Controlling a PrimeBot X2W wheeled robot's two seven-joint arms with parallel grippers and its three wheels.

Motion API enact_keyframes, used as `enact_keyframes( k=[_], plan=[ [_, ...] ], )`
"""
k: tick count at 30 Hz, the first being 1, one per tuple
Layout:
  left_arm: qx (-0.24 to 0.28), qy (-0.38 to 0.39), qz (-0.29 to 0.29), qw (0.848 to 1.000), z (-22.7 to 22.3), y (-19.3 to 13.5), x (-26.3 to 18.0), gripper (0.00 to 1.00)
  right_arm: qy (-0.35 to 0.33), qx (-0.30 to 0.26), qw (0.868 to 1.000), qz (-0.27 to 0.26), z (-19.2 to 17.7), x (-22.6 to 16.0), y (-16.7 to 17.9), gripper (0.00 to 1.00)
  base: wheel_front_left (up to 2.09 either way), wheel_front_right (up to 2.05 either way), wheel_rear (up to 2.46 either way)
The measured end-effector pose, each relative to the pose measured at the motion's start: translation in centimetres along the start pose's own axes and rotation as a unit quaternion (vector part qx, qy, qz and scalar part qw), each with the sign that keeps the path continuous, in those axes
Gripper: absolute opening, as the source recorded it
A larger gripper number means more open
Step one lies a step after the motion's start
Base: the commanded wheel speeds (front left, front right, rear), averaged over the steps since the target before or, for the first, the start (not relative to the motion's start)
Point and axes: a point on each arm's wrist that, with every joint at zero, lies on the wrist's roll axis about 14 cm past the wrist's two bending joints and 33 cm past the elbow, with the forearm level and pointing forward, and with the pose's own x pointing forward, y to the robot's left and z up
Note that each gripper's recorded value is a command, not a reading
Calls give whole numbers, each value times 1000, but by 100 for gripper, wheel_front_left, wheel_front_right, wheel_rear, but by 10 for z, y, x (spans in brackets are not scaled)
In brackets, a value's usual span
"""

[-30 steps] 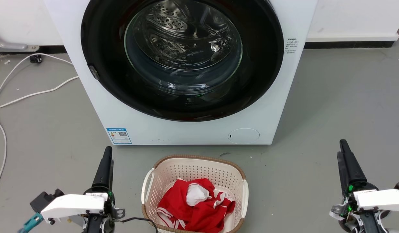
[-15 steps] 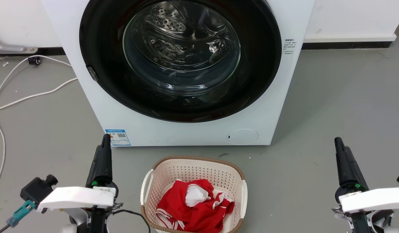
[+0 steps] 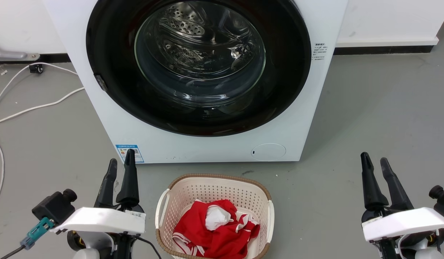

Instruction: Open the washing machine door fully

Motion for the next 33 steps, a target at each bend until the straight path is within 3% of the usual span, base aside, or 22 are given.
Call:
enact_keyframes(
  k=[14, 33],
  plan=[
    [134, 2, -23, 991, -9, -11, -5, 100, 18, -120, 992, 28, -8, 0, 14, 100, 0, 0, 0],
    [254, -6, -39, 966, -10, -18, -6, 100, 44, -220, 974, 34, -17, -6, 13, 100, 0, 0, 0]
  ],
)
